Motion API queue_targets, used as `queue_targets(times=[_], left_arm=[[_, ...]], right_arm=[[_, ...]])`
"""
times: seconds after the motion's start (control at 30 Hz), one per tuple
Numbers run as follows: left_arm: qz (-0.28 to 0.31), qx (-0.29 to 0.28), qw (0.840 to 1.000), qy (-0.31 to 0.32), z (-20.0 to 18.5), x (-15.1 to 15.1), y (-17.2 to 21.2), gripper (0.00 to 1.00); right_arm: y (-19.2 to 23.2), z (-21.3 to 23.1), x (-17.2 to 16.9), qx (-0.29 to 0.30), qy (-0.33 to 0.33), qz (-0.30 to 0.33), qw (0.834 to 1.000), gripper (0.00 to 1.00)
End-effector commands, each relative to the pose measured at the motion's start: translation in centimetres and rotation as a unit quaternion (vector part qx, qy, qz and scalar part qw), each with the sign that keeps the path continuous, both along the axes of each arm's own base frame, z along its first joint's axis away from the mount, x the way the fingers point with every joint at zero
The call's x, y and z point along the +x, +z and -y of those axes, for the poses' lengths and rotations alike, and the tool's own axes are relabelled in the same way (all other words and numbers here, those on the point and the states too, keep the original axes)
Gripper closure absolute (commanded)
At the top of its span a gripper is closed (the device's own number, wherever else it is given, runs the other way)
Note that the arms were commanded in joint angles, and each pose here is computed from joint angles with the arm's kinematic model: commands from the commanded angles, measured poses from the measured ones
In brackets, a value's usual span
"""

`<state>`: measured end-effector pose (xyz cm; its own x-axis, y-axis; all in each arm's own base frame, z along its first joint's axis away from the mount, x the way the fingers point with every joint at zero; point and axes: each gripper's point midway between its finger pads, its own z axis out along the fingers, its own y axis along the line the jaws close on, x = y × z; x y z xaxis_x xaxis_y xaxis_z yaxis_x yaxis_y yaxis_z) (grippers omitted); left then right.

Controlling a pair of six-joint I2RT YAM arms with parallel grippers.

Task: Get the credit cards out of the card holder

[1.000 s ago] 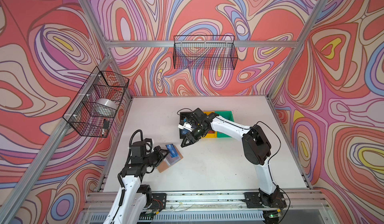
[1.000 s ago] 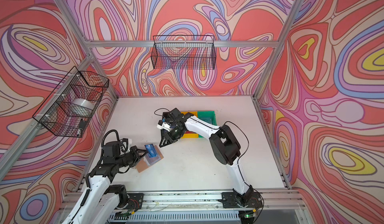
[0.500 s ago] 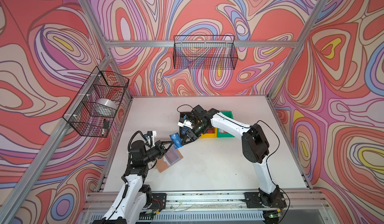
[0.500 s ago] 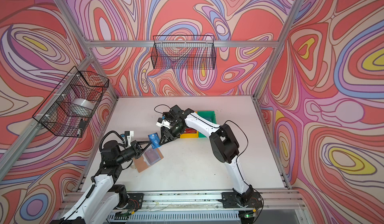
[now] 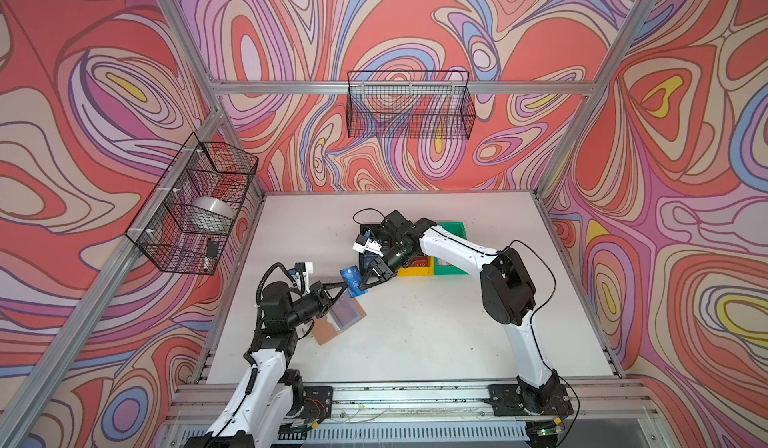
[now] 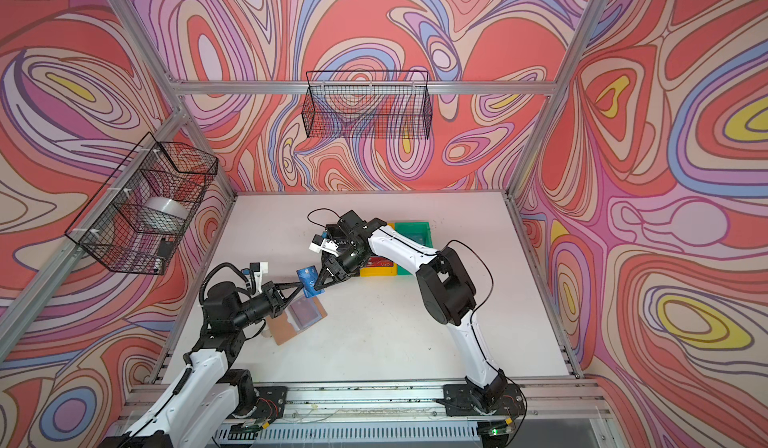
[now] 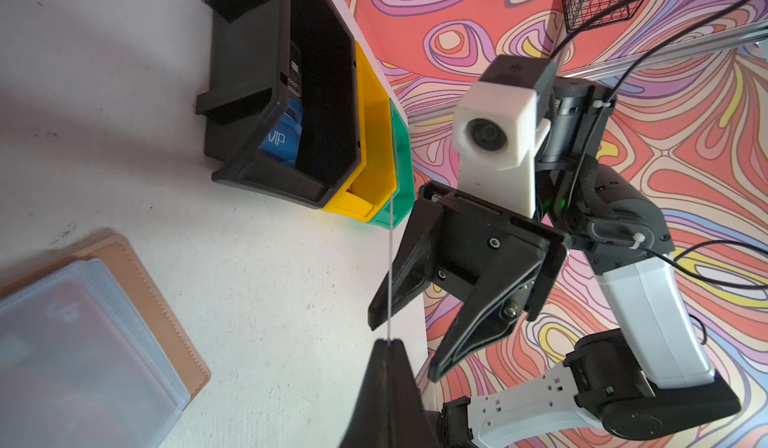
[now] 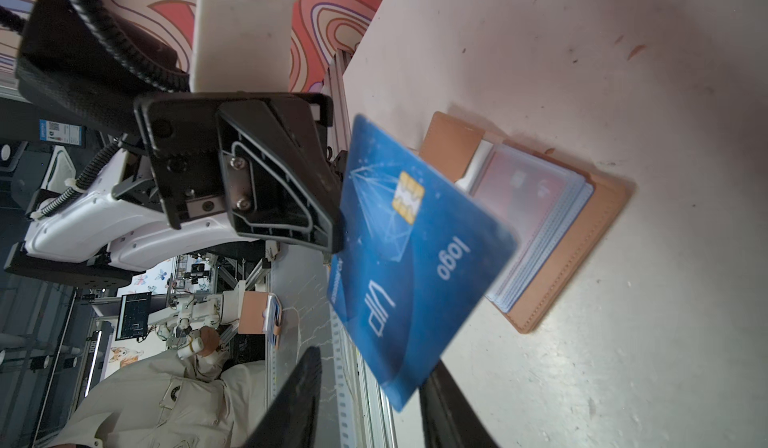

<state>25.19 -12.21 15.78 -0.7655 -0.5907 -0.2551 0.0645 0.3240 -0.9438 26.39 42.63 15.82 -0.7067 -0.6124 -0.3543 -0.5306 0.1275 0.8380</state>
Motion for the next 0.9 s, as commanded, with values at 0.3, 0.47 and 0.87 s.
queue_targets(times=[0.3,0.47,0.87], left_arm=[[-0.012,-0.004,1.000,0.000,0.1,-0.4,-1.2,1.00],[-0.018,-0.004,1.000,0.000,0.2,-0.5,-1.5,1.00],[-0.064,0.035,0.997,0.014,-0.5,-0.9,-2.9,0.71]], right_arm=[[1.5,-1.1,-0.4,0.065,0.022,-0.033,0.997,0.82],[1.5,-1.2,-0.3,0.065,0.026,-0.039,0.997,1.00],[0.8,1.1,0.7,-0.018,0.028,0.038,0.999,1.00]])
